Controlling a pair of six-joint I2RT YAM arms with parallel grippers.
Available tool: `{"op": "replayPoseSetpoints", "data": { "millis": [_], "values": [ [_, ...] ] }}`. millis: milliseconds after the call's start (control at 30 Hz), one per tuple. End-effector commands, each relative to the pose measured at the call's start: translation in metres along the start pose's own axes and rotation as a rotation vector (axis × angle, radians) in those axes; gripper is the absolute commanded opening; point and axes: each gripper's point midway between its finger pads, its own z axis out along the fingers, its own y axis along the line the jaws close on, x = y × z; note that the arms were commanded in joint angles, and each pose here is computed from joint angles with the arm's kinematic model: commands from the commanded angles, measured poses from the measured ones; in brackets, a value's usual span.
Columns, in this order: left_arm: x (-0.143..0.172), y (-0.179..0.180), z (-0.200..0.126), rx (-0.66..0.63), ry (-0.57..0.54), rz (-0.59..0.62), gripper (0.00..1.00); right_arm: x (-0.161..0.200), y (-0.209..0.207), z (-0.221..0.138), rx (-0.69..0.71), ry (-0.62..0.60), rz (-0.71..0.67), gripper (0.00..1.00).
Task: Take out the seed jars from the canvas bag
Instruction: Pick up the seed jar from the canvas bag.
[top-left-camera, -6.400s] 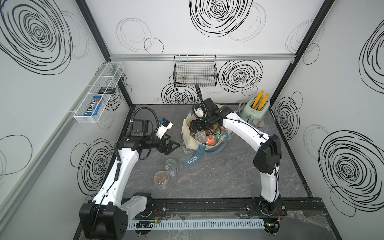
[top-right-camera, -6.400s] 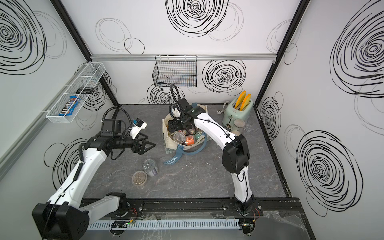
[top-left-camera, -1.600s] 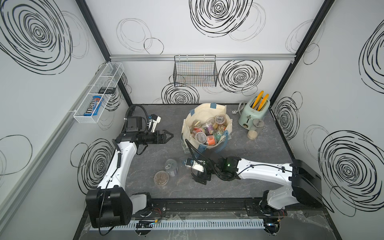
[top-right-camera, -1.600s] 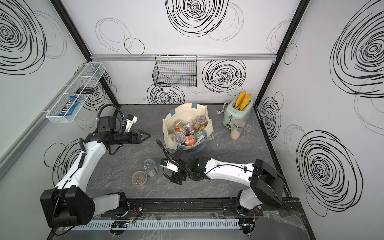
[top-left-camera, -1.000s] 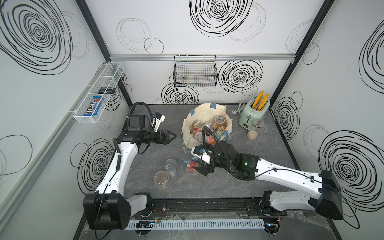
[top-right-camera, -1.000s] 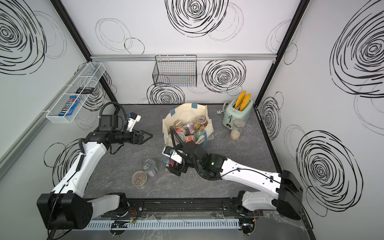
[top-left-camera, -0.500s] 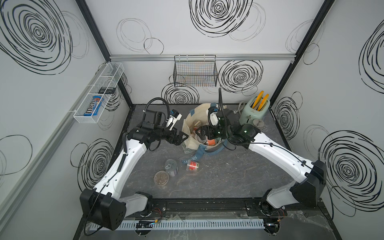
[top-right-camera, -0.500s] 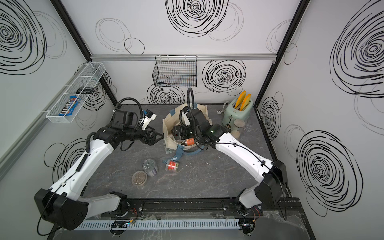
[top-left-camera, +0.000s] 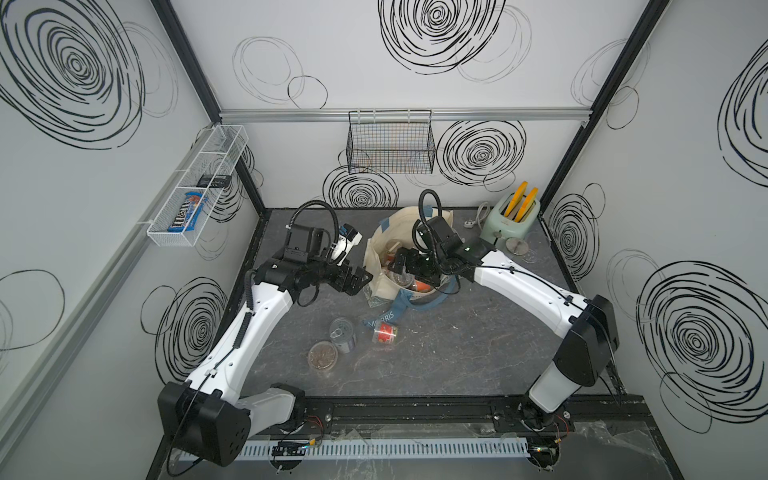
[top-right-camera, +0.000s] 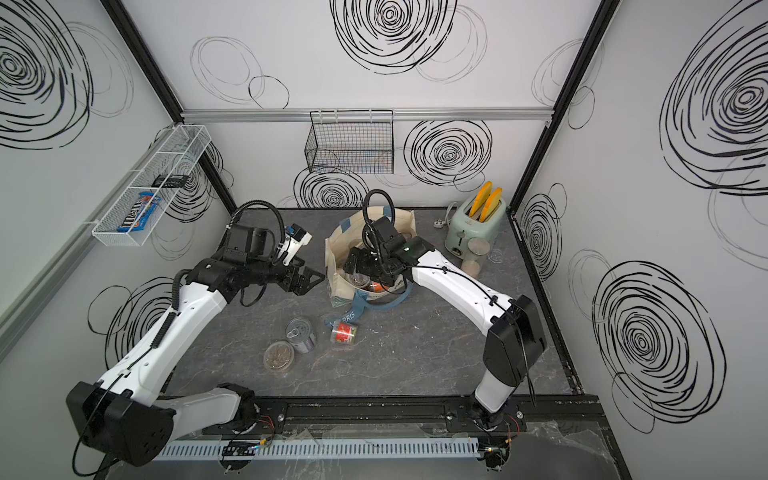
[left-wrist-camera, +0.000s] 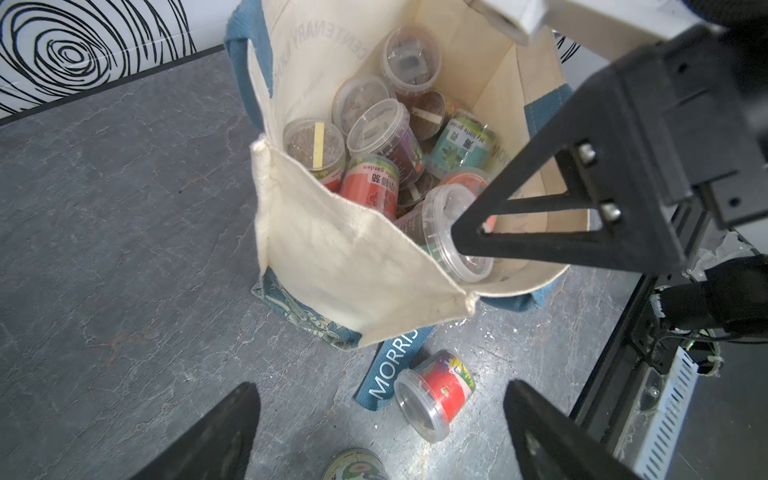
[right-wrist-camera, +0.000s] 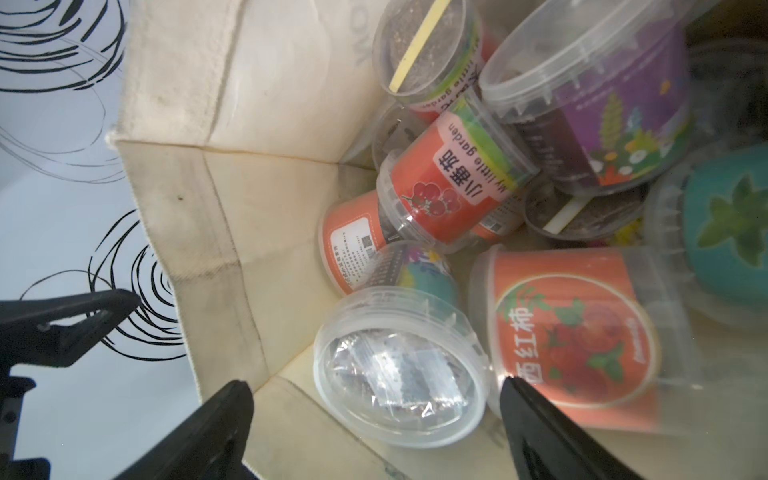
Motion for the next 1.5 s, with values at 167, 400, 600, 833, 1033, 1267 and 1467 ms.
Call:
{"op": "replayPoseSetpoints", "data": {
  "millis": [167,400,600,833,1033,1267,1467],
  "values": [
    [-0.002,-0.004,-0.002,0.008,-0.020,0.042,0.96,0.013,-0.016,0.016,0.128,0.040,0.133,0.97],
    [0.000,-0.005,-0.002,0.013,-0.018,0.041,0.96,0.018,-0.015,0.029,0.124,0.059,0.128,1.00],
    [0.000,-0.005,-0.002,0.012,-0.019,0.041,0.96,0.019,-0.009,0.034,0.091,0.061,0.122,0.88],
    [0.000,-0.005,-0.003,0.011,-0.024,0.040,0.96,0.007,-0.006,0.024,0.064,0.001,0.090,0.78],
    [0.000,-0.004,-0.004,0.008,-0.026,0.037,0.96,0.005,-0.011,0.019,0.057,-0.007,0.093,0.76],
    [-0.001,-0.001,-0.005,0.004,-0.035,0.023,0.96,-0.004,-0.008,0.002,0.020,-0.053,0.066,0.76],
    [-0.003,0.001,-0.007,0.005,-0.043,0.009,0.96,-0.019,-0.007,-0.021,0.008,-0.117,0.034,0.76]
  ]
}}
